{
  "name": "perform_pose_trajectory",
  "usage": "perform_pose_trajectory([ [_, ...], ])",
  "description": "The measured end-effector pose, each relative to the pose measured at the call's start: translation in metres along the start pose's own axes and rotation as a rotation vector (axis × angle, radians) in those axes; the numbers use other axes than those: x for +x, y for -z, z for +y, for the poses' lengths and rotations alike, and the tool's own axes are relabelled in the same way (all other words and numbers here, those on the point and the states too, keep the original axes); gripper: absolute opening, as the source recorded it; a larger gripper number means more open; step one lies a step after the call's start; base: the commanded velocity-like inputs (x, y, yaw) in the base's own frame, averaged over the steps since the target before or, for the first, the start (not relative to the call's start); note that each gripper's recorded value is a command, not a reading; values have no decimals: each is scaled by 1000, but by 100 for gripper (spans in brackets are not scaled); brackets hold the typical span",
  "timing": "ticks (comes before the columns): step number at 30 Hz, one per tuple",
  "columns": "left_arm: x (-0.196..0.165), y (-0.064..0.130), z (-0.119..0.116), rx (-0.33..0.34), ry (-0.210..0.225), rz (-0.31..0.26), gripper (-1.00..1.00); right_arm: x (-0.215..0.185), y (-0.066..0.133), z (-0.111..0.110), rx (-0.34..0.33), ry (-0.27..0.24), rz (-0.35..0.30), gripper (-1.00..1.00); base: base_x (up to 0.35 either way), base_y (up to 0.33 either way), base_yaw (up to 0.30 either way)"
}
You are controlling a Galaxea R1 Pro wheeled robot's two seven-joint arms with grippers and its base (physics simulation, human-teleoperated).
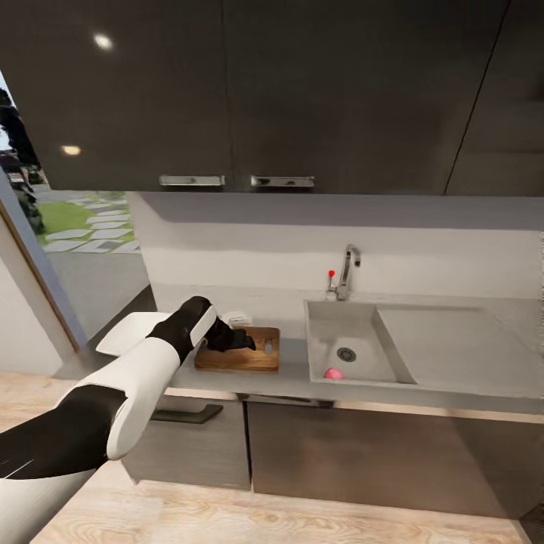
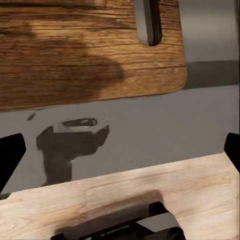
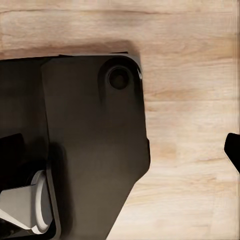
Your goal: In the kitchen, take the Vidalia onion out of the sink, dice it on the chopping board with the paring knife, put the diced onion into the bowl on the countertop, then place both the paring knife and the chopping board into the sink.
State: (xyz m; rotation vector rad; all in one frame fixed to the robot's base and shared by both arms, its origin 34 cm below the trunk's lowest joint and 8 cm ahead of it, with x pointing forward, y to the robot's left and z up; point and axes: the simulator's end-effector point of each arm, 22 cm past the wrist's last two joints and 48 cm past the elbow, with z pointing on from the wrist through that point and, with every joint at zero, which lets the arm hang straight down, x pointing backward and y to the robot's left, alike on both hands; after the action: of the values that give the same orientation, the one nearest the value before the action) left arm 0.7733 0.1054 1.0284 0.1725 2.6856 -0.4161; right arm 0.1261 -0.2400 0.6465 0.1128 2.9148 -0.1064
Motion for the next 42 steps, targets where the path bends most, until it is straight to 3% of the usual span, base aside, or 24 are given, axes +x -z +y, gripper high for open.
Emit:
perform_pose_trajectory([
  [8, 1, -2, -10, 10, -11, 3, 100, 1, 0, 0, 0, 0, 2, 100, 0, -330, 0],
  [42, 1, -2, -10, 7, -13, 4, 100, 2, 0, 1, -2, 0, 5, 100, 0, -328, 0],
])
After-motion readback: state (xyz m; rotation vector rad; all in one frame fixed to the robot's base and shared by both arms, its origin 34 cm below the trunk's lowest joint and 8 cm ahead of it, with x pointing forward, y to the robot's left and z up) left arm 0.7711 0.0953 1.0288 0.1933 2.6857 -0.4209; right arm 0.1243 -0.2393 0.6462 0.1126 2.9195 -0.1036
